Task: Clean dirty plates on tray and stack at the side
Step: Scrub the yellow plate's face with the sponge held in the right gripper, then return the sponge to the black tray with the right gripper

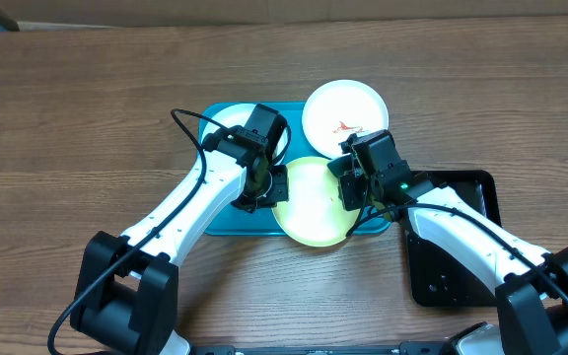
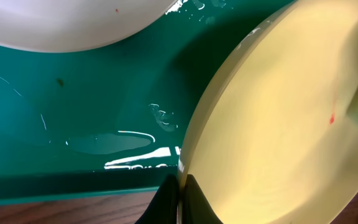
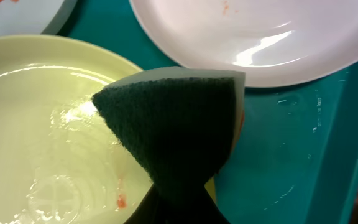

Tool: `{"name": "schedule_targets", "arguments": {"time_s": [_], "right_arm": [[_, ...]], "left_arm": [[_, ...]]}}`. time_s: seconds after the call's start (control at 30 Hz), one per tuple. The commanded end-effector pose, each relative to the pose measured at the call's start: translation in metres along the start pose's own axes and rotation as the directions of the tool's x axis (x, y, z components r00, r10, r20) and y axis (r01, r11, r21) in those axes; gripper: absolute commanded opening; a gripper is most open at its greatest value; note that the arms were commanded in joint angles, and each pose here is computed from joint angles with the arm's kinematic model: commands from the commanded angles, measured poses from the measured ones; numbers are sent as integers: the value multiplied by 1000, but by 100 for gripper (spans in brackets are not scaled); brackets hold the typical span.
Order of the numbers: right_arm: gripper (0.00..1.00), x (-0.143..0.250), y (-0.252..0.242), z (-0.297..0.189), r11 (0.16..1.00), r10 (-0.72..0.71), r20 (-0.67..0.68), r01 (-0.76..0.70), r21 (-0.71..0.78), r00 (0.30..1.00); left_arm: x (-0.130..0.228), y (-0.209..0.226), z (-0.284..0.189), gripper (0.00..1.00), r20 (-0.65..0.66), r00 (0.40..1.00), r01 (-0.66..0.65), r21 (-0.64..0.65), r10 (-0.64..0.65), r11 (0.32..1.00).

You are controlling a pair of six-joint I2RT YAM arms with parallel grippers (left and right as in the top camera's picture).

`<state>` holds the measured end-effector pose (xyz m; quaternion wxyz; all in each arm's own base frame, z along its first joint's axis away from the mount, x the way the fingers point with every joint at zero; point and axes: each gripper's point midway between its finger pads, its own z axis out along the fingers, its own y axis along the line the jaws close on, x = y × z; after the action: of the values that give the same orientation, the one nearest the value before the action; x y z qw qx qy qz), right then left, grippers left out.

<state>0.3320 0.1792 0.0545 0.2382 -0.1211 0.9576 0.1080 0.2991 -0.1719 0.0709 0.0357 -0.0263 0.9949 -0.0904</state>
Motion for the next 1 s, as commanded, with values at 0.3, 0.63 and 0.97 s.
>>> {"name": "schedule_targets", "arguments": {"time_s": [0.3, 0.63, 0.97], "right_arm": [[8, -20, 14, -5, 998, 33, 85, -29, -50, 996], [8, 14, 32, 2, 997, -14, 1, 14, -81, 1000], [9, -31, 51, -37, 986, -6, 133, 27, -163, 991]], "left_arm": [[3, -3, -1, 4, -7, 1000, 2, 3, -2, 1000], [4, -8, -1, 4, -10, 1000, -2, 29, 2, 1000], [3, -8, -1, 4, -8, 1000, -2, 25, 2, 1000]]}}
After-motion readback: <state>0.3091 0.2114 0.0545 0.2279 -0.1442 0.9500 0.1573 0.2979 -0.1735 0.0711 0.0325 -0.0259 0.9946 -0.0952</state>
